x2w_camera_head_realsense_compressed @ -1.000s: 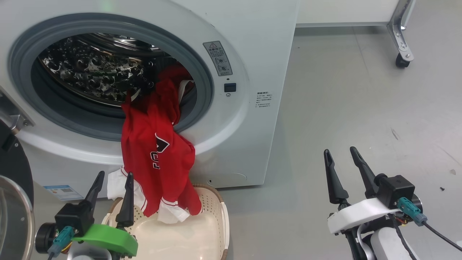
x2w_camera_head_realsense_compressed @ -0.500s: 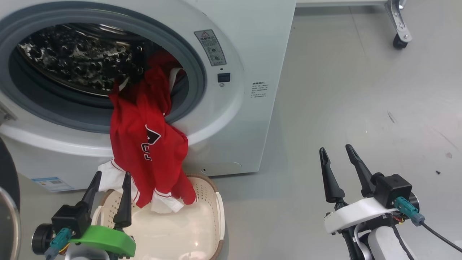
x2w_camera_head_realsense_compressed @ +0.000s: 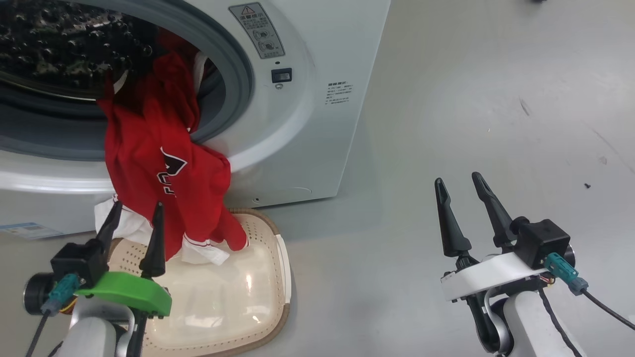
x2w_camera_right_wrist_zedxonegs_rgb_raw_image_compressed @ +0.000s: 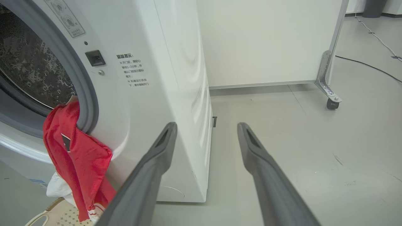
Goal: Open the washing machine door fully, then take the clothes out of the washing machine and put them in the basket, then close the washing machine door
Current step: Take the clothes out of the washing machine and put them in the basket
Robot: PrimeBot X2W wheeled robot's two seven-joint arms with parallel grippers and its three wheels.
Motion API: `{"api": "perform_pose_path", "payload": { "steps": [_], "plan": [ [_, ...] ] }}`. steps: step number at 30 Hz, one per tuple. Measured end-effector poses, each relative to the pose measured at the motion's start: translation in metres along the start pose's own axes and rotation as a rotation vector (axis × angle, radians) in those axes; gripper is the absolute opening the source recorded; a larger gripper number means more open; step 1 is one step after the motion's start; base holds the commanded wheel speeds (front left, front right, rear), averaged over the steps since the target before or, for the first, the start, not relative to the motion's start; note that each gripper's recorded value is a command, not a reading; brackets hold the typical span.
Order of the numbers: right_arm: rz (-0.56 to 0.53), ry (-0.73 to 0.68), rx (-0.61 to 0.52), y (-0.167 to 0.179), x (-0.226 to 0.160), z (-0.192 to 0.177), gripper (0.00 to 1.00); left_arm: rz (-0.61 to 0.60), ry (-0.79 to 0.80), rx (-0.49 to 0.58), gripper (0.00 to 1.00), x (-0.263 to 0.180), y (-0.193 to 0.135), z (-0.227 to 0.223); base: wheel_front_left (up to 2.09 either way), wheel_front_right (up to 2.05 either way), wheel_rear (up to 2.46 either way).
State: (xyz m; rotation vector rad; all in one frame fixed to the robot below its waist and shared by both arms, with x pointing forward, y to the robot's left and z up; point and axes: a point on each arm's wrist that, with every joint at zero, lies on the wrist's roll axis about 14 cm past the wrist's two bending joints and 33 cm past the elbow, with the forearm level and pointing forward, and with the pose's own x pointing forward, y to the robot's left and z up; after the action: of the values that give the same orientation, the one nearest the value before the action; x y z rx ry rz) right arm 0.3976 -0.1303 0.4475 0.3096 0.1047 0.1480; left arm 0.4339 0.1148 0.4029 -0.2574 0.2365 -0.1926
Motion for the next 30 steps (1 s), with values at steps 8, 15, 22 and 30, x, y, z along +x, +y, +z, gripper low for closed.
{"api": "perform_pose_path", "payload": {
  "steps": [8,15,22,30],
  "plan": [
    [-0.03,0.027,-0.007,-0.013,0.012,-0.011,1.0,0.002,0.1,0.014,1.0,0.037,0.011,-0.022,0.0,0.0,0.0],
    [-0.07,0.056,-0.017,-0.028,0.018,-0.021,1.0,0.019,0.213,0.028,1.0,0.068,0.023,-0.051,0.0,0.0,0.0],
    [-0.113,0.071,-0.026,-0.042,0.018,-0.026,1.0,0.075,0.322,-0.054,1.0,0.087,0.031,-0.08,0.0,0.0,0.0],
    [-0.141,0.084,-0.033,-0.05,0.017,-0.03,1.0,0.078,0.348,-0.099,1.0,0.107,0.024,-0.089,0.0,0.0,0.0]
  ]
}}
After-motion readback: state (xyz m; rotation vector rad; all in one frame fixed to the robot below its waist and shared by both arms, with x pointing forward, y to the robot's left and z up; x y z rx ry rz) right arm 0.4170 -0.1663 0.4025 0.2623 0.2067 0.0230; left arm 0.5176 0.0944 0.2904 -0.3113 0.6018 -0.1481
